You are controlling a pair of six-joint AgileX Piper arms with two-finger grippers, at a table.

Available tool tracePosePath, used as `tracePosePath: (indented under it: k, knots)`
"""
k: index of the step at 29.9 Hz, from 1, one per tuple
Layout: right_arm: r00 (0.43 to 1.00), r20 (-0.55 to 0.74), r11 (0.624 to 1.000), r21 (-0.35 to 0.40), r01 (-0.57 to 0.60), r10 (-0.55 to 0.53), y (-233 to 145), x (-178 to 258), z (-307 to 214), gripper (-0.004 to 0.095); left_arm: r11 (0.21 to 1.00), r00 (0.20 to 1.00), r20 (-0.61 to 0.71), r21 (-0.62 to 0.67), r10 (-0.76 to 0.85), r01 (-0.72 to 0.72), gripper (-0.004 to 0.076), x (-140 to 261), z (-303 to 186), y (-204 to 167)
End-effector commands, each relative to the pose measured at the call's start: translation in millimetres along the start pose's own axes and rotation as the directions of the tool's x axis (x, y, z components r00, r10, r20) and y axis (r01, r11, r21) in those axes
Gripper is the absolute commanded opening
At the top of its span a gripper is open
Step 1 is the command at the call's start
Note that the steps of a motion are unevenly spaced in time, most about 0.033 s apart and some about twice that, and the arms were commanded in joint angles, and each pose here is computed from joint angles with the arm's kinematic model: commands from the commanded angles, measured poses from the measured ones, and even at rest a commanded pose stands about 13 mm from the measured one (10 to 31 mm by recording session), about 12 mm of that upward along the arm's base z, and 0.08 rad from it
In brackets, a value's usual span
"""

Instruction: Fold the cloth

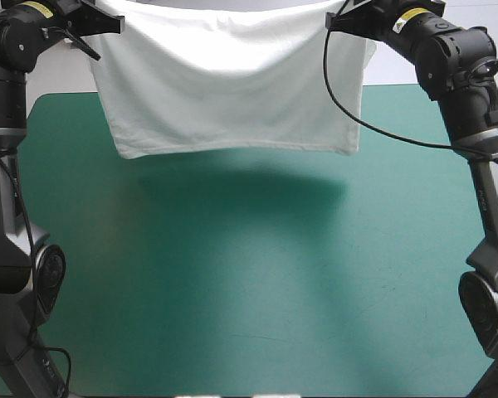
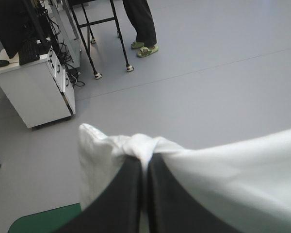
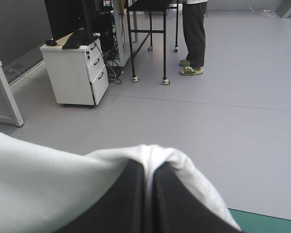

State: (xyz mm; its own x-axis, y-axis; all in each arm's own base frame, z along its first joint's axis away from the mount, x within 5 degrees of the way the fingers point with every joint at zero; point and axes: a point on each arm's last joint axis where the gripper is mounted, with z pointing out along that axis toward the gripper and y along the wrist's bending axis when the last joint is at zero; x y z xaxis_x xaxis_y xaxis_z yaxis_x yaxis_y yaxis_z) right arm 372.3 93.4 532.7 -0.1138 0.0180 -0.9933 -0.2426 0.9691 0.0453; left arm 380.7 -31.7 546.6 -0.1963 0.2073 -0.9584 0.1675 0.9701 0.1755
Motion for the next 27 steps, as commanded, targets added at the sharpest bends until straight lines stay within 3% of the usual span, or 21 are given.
tracePosePath:
  k: [1, 5, 8, 12, 15, 20, 22, 27]
  knots:
    - [0.992, 0.125, 0.999, 0.031, -0.022, 0.018, -11, -27, -25, -0.0019, 1.0, 0.994, 0.113, -0.019, 0.004, -0.002, -0.0009, -20, -25, 2]
    - [0.994, -0.094, 0.997, 0.061, -0.046, 0.052, -20, 6, 0, -0.0019, 1.0, 0.998, -0.056, 0.011, 0.005, -0.005, -0.0009, 4, 2, -1]
    - [0.953, -0.296, 0.996, 0.077, -0.045, 0.066, -23, 41, 24, -0.0019, 0.999, 0.973, -0.23, 0.05, 0.007, 0.005, -0.0009, 33, 30, -6]
    - [0.822, -0.561, 0.995, 0.081, -0.064, 0.099, -24, 101, 62, -0.0019, 0.992, 0.899, -0.437, 0.111, -0.004, 0.059, -0.0009, 81, 77, -15]
    - [0.703, -0.704, 0.994, 0.04, -0.106, 0.103, -19, 140, 81, -0.0019, 0.976, 0.833, -0.553, 0.169, -0.023, 0.139, -0.0009, 118, 104, -27]
    - [0.618, -0.78, 0.982, -0.023, -0.185, 0.099, -10, 168, 88, -0.0019, 0.952, 0.696, -0.718, 0.221, 0.012, 0.212, -0.0009, 175, 119, -44]
    - [0.582, -0.807, 0.982, -0.013, -0.191, 0.102, -10, 177, 81, -0.0019, 0.952, 0.655, -0.755, 0.225, 0.037, 0.206, -0.0009, 188, 113, -45]
    - [0.519, -0.851, 0.99, 0.007, -0.137, 0.078, -13, 186, 45, -0.0018, 0.959, 0.624, -0.78, 0.212, 0.049, 0.19, -0.0009, 195, 80, -46]
